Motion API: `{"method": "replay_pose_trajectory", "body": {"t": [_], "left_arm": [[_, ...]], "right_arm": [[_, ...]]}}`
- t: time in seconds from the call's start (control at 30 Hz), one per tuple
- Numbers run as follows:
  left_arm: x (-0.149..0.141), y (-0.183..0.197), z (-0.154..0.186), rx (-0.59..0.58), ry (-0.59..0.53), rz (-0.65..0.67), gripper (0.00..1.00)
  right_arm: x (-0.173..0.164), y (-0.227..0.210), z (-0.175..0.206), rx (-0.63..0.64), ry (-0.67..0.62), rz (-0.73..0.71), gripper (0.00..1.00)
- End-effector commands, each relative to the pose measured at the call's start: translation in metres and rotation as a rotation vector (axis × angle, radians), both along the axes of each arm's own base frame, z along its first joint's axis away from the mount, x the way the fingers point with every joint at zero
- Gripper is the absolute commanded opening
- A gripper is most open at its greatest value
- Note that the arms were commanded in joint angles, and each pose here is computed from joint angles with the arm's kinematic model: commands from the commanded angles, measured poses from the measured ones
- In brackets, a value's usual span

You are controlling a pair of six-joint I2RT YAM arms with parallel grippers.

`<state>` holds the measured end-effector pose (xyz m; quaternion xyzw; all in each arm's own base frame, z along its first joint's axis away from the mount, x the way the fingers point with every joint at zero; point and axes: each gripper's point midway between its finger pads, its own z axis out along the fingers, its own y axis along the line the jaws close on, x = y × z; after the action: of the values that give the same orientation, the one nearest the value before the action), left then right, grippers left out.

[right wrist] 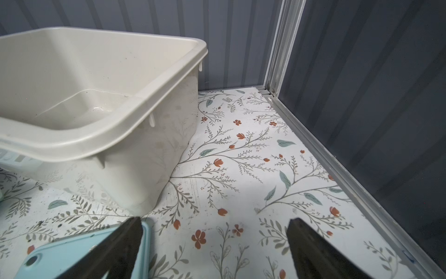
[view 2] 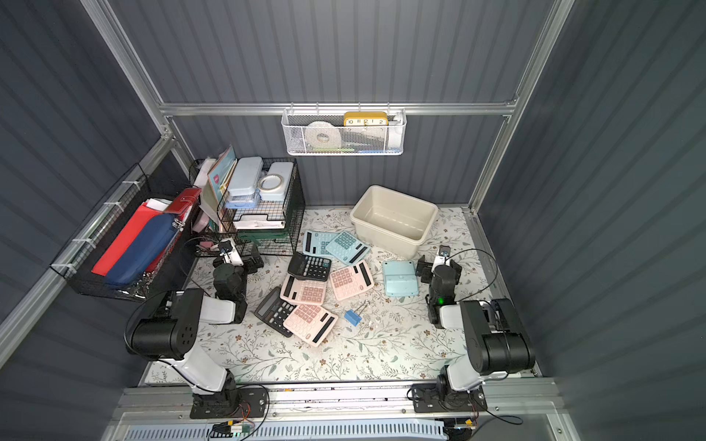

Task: Put the calculator in the storage box
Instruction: Move the storage box to the center of the board.

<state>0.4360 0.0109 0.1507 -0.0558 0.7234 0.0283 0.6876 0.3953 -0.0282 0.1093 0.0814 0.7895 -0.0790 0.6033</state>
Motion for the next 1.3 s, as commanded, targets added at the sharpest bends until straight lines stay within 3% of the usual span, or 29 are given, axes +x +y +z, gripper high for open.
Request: {"method": "replay_pose_trajectory", "body": {"t": [0.0, 0.87, 0.97, 1.07, 1.13, 1.27], "left_arm": [[-0.001, 0.002, 0.004, -0.007, -0.018, 0.011, 0.99], [-0.003, 0.003, 0.004, -0.006, -0.021, 0.015, 0.99], [-0.011, 0.006, 0.023, -0.007, -0.058, 0.053, 0.99], [-0.013, 0.019, 0.032, -0.068, 0.012, 0.157, 0.99], [-0.010, 0.019, 0.039, -0.065, 0.041, 0.157, 0.99], [-0.001, 0.010, 0.062, -0.121, 0.076, 0.119, 0.99]], "right_arm": [[0.003, -0.002, 0.008, 0.000, -0.036, -0.004, 0.99], [0.002, 0.004, 0.009, -0.008, -0.041, 0.030, 0.99], [-0.007, 0.012, 0.023, -0.027, -0.110, 0.071, 0.99], [-0.018, 0.018, 0.041, -0.067, -0.137, 0.063, 0.99], [-0.021, 0.027, 0.055, -0.091, -0.114, 0.090, 0.99], [-0.030, 0.028, 0.094, 0.005, -0.108, 0.074, 0.99]]}}
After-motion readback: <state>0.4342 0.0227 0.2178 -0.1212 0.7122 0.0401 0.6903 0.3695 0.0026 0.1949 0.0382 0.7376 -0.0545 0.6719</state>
